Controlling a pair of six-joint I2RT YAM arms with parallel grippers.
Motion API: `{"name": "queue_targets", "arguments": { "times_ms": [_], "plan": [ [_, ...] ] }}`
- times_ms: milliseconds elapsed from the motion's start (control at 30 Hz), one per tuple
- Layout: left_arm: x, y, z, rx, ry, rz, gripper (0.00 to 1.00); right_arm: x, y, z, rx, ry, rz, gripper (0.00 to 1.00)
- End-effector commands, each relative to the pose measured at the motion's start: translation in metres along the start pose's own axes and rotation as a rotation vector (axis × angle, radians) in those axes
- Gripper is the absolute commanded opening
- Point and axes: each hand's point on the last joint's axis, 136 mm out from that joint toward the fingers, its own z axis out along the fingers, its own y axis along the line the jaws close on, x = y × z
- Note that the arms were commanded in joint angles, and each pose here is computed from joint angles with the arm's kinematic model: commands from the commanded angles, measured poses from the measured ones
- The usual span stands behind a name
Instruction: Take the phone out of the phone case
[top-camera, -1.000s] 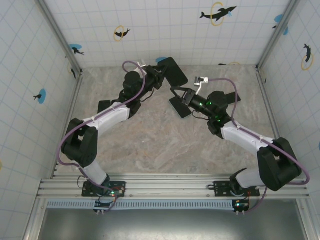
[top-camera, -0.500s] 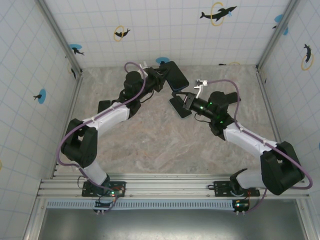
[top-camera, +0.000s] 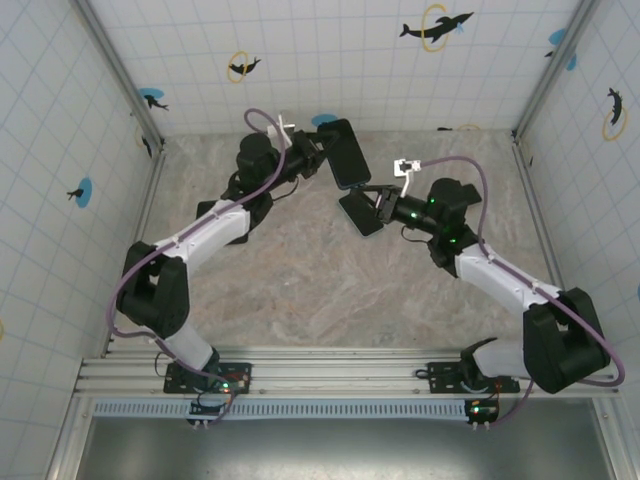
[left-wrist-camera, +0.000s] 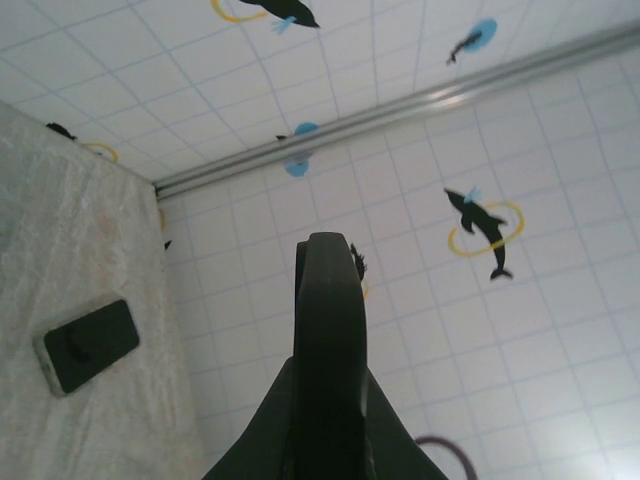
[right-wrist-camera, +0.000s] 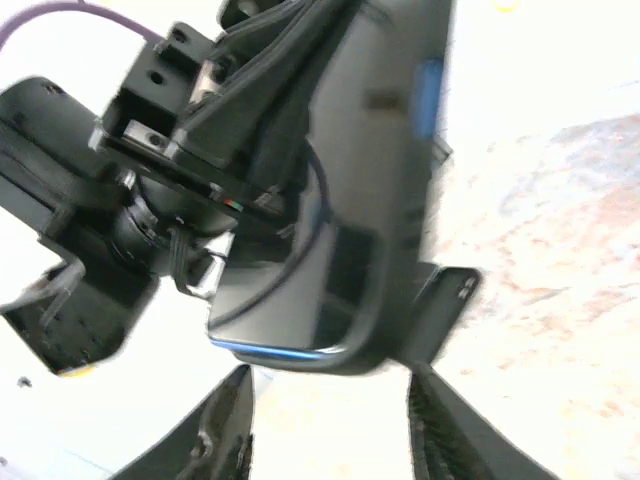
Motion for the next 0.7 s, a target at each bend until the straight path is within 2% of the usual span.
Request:
{"name": "queue_targets", "arguments": {
  "times_ms": [0, 133, 300, 400, 667],
  "plan": [
    [0.007, -0.087, -0.019, 0.194, 0.102, 0.378, 0.00, 0.013, 0.009, -0.011, -0.074, 0.136, -0.147, 0.48],
    [0.022, -0.095, -0.027, 0.232, 0.188, 0.620, 0.00, 0.019, 0.018, -0.017, -0.140, 0.229, -0.346, 0.49],
    [0.043, -0.111, -0.048, 0.358, 0.226, 0.856, 0.00, 0.014, 0.029, -0.016, -0.205, 0.234, -0.540, 0.50],
    [0.047, -0.116, -0.053, 0.380, 0.250, 0.913, 0.00, 0.011, 0.041, -0.015, -0.282, 0.233, -0.585, 0.49],
    [0.052, -0.124, -0.059, 0.428, 0.299, 0.926, 0.00, 0.013, 0.065, -0.007, -0.410, 0.228, -0.672, 0.42]
  ]
}}
